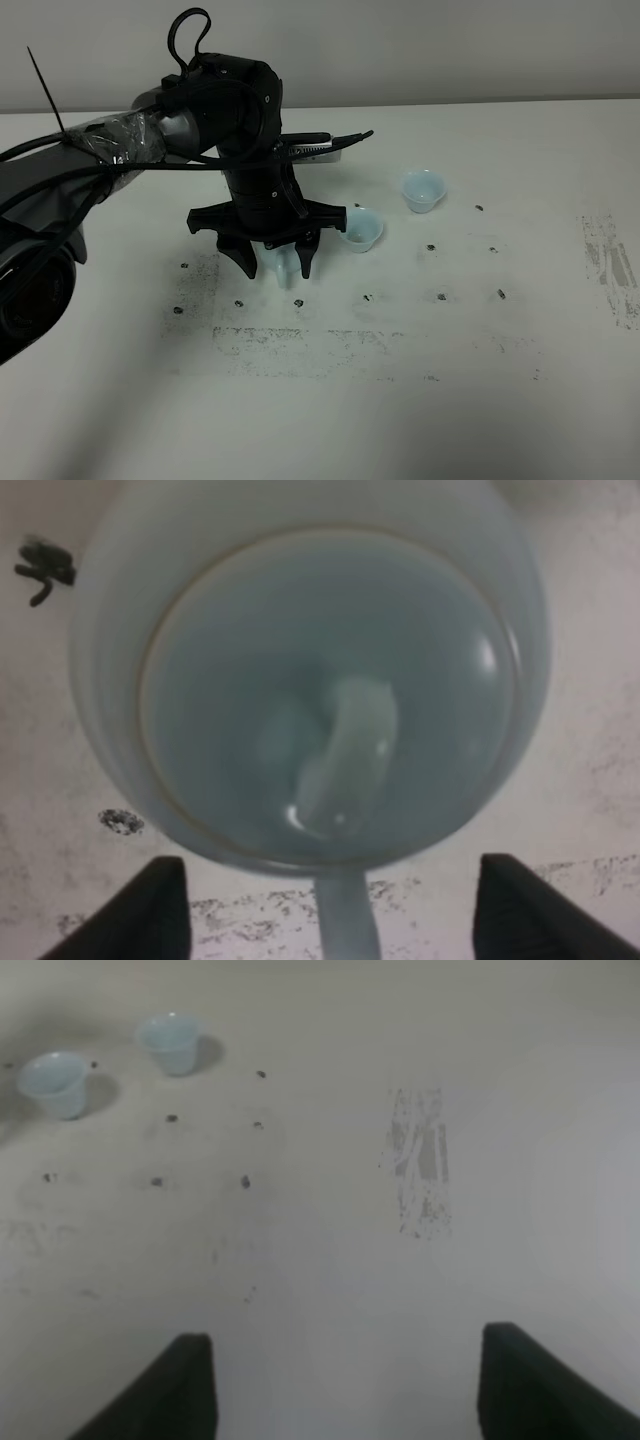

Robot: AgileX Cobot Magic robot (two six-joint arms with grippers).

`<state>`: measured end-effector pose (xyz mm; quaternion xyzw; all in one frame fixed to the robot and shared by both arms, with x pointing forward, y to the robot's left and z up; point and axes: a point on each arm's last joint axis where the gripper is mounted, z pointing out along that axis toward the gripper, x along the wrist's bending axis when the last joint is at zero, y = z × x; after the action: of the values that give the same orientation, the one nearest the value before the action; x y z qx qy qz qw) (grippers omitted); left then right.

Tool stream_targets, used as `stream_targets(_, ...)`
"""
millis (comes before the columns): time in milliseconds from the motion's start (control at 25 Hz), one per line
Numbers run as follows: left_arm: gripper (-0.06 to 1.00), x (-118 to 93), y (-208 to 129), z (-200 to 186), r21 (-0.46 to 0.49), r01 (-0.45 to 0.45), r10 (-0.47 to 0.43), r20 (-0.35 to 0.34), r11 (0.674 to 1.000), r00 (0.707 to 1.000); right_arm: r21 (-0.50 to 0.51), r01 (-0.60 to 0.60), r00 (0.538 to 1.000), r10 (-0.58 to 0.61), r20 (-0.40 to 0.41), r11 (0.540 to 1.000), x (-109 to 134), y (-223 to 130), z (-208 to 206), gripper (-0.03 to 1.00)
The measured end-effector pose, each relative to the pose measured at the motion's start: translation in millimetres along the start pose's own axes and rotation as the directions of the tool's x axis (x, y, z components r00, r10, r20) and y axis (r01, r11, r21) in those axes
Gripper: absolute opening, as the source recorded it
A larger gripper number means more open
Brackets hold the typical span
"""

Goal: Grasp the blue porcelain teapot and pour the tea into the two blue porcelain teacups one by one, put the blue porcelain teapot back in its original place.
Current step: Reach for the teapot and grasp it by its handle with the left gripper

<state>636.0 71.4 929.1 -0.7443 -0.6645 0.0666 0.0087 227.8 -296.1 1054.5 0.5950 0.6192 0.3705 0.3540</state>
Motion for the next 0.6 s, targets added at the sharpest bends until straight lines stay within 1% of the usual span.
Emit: stream_targets(600, 0.04, 0.1, 0.0, 0.0, 0.000, 0.000, 0.000, -0.001, 1.000, 1.000, 0.000, 0.000, 1.000, 0.000, 0.000, 1.000, 0.0, 0.0, 0.0, 0.54)
